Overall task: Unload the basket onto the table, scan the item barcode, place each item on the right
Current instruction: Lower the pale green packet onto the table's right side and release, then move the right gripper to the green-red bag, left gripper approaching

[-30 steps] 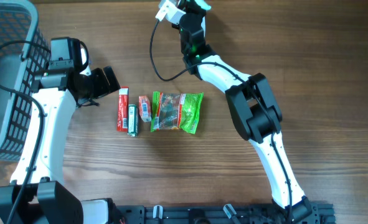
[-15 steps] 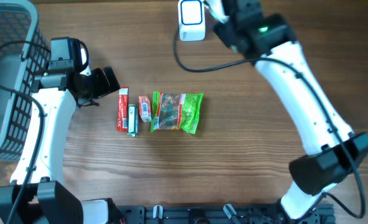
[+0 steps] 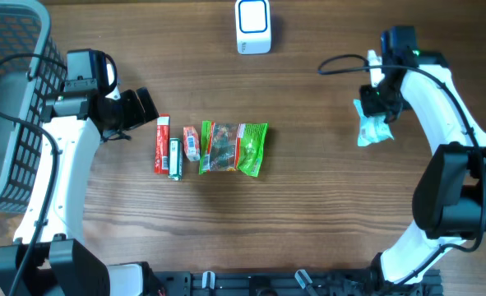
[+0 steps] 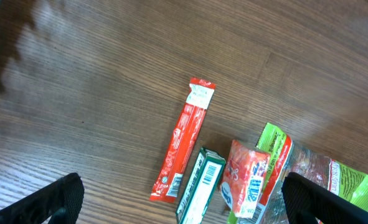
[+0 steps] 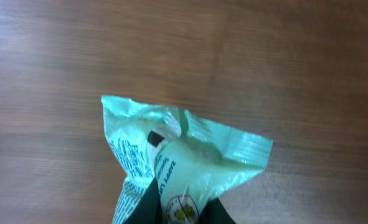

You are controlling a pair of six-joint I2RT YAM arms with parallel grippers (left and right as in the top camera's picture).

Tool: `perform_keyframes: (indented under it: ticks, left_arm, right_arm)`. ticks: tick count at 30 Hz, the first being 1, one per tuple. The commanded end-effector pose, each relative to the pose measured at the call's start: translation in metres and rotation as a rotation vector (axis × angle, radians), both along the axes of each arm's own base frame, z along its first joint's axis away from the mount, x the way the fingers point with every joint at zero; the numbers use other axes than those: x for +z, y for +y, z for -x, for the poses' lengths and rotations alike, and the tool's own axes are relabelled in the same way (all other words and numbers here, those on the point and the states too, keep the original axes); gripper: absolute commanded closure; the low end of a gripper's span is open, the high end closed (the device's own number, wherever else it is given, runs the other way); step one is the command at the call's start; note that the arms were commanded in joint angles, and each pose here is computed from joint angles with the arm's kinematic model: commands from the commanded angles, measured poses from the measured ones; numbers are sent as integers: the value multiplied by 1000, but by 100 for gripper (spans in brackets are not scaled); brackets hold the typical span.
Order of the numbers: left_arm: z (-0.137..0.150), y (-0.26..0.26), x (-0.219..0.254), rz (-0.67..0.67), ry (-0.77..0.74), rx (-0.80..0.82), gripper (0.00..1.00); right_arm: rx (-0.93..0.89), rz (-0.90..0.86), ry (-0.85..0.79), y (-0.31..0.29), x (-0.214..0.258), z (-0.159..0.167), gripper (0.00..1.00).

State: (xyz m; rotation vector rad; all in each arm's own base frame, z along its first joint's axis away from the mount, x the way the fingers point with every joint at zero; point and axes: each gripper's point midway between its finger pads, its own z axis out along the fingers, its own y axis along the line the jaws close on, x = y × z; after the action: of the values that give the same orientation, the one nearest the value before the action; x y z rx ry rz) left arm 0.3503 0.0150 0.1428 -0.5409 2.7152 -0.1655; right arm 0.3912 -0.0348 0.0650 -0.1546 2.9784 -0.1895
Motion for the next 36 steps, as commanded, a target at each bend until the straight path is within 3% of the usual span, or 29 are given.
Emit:
perform_keyframes:
  ticks: [1,6,8,13,15,18,21,23,26,31,32,33,34,36]
  left_arm:
    - [-2,3,2,-7,-8,15,0]
    - [-2,3,2,-7,-8,15,0]
    - [-2,3,2,-7,-8,15,0]
    - [-2,3,2,-7,-8,15,0]
    - [-2,3,2,-7,-8,15,0]
    - [-2,3,2,-7,-8,15,0]
    - [-2,3,2,-7,-8,15,0]
    - [-2,3,2,-7,-8,15,0]
    - [-2,3,2,-7,-8,15,0]
    - [-2,3,2,-7,-8,15,0]
    - [-2,3,2,-7,-8,15,0]
    - [-2,3,2,-7,-8,15,0]
    - [-2,3,2,-7,-8,15,0]
    - [-2,3,2,-7,-8,15,0]
  right_arm:
    - [-56,-25,9,-11,-18,7,59]
    - [-85,-25,-19,-22,-8,3,28]
    - [-58,-40,-51,-9,17,-5,23]
    - [29,-91,-90,29,52,-3,23]
    - [3,-98,-67,31,51,4,25]
    - [-116,-207,-38,46,43,12,37]
    - [-64,-399,6,85,40,20,40]
    - [-48,-425,34,99,36,27,45]
    - [-21,-429,63,126,28,36,44]
    - [26,-448,105,186,24,55,27]
    - [15,-457,103,201,24,57,21]
    - [18,-461,104,212,24,60,5]
    - [36,-464,109,225,24,66,0]
    - [39,-476,110,247,24,73,0]
